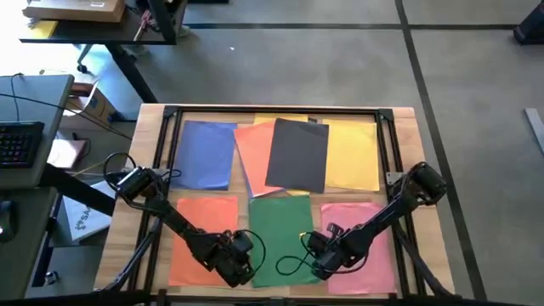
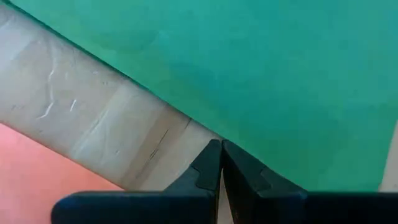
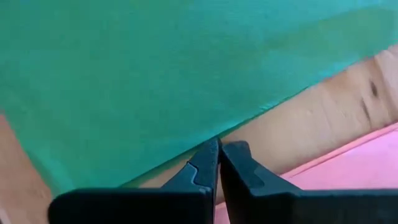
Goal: Organize paper
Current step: Stack the green paper under the black paper on the bottom green paper
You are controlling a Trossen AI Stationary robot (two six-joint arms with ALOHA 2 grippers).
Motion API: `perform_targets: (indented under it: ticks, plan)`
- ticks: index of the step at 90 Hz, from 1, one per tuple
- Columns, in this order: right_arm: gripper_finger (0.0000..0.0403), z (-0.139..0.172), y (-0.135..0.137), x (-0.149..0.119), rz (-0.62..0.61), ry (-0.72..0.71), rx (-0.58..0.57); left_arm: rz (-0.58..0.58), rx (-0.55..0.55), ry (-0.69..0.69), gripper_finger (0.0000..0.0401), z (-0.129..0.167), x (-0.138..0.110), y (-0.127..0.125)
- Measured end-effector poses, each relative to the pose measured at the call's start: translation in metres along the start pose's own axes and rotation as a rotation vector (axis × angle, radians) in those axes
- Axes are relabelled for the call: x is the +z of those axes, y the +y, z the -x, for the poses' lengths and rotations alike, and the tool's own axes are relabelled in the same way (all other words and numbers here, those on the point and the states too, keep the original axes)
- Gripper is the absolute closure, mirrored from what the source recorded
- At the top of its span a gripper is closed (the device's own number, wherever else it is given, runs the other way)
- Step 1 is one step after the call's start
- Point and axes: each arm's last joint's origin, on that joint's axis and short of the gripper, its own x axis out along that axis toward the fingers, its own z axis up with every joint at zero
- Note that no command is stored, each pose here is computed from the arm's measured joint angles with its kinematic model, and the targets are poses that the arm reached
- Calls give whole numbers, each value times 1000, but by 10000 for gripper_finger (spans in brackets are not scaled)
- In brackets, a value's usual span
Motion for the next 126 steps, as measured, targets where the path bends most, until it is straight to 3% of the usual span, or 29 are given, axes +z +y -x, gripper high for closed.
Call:
perform_targets:
  ticks: [55,80,126]
  plan:
    - [403,9,7,-9,-38,52,68,49,-30,18,401,10,-12,-5]
    - [403,10,9,-12,-37,29,65,66,-188,0,401,10,-27,-23]
    - [403,-2,17,-9,-3,7,128,68,-196,-3,401,-2,-32,-24]
